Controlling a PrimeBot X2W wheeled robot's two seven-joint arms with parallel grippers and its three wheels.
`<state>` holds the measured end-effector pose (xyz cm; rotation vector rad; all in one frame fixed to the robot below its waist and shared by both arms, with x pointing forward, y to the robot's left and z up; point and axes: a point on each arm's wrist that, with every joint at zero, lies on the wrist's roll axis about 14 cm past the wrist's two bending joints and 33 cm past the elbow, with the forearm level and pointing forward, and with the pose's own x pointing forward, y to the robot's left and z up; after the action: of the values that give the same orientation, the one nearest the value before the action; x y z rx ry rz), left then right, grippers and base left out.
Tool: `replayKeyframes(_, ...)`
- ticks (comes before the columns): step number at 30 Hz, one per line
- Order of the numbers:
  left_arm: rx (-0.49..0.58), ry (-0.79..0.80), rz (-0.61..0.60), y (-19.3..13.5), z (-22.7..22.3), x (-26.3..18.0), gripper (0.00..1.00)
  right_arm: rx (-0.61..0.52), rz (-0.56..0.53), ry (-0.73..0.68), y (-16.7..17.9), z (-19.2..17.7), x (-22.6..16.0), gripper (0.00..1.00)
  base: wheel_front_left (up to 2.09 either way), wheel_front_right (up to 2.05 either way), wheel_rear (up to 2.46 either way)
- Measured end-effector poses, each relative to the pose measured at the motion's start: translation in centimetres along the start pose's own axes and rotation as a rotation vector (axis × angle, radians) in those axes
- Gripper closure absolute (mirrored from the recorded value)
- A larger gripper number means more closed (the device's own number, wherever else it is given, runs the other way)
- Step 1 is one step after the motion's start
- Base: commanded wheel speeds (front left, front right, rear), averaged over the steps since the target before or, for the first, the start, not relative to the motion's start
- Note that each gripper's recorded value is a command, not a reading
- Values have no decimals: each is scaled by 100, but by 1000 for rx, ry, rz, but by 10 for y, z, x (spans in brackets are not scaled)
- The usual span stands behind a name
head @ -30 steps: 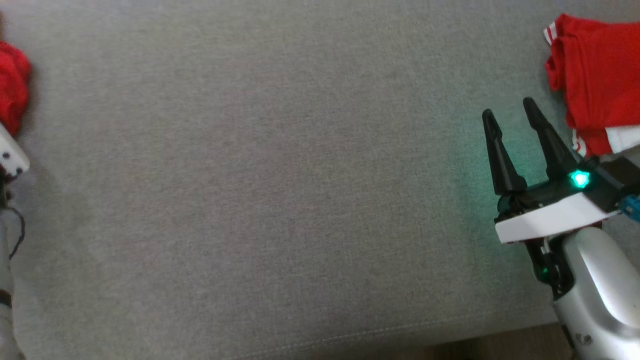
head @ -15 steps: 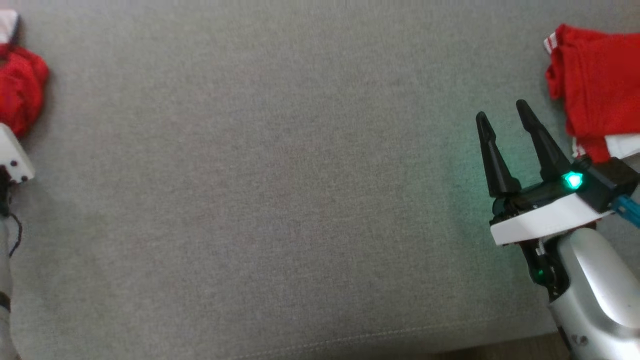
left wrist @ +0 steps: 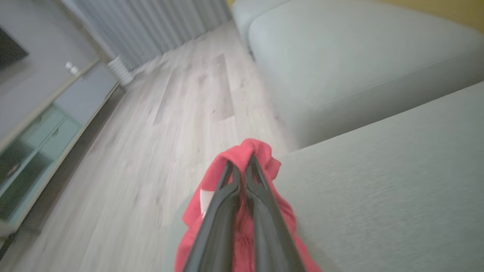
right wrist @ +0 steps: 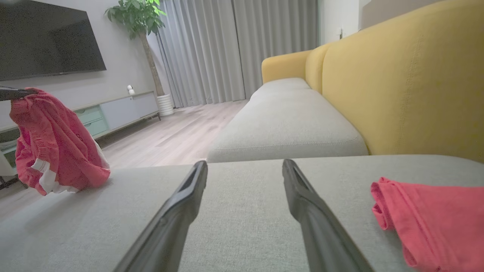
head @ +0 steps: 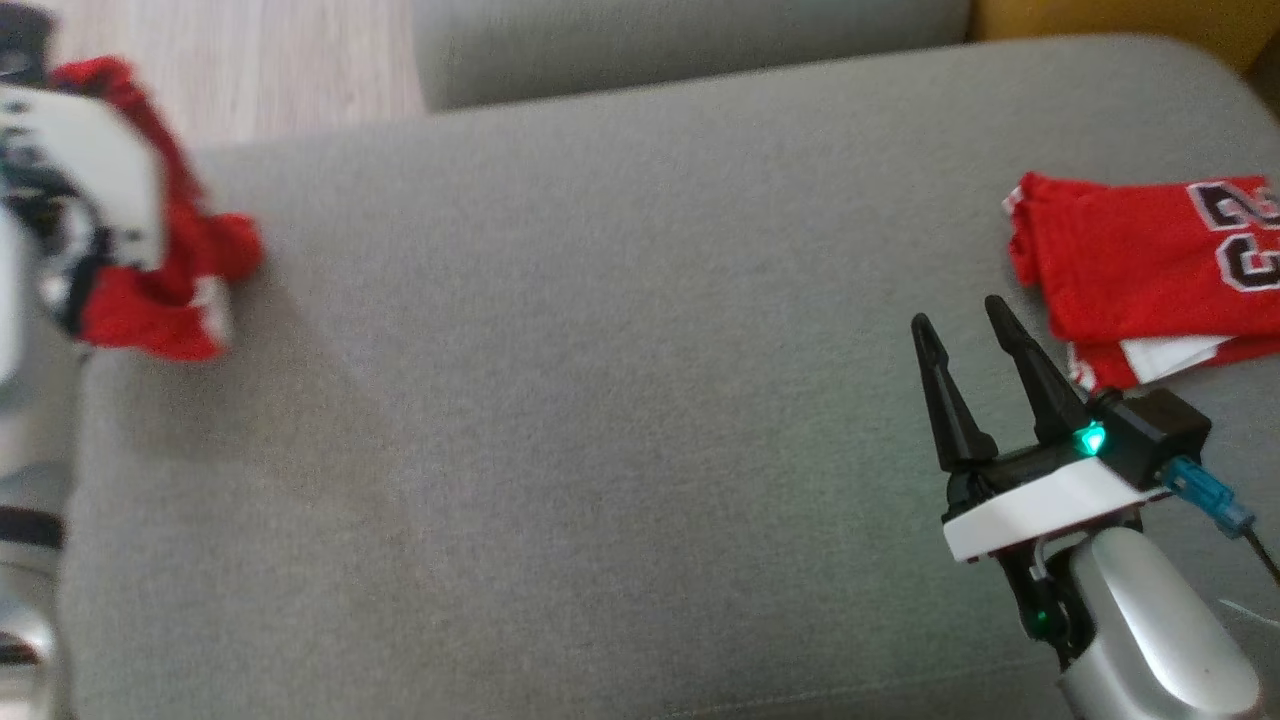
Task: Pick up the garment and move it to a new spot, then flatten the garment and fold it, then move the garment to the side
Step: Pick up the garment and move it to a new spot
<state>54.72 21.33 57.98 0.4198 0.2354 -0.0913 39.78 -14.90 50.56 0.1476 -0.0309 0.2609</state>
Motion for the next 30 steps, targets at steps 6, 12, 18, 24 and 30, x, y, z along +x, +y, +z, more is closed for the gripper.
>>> replayKeyframes(6,77,-286,-195,-84,103,-25,100,-22,-42,-59,-10,22,-15,0,0,0,0)
replayKeyframes(12,93,-502,-411,-164,166,-67,100,-23,-95,-56,-24,20,-30,0,0,0,0)
replayKeyframes(18,93,-433,-653,-239,103,-91,100,-17,-120,-33,-31,12,-35,0,0,0,0)
replayKeyframes(24,122,-128,-742,-259,-40,-94,100,-14,-133,-14,-35,6,-36,0,0,0,0)
replayKeyframes(30,8,-88,-693,-245,-56,-86,0,-19,-130,-7,-36,4,-36,0,0,0,0)
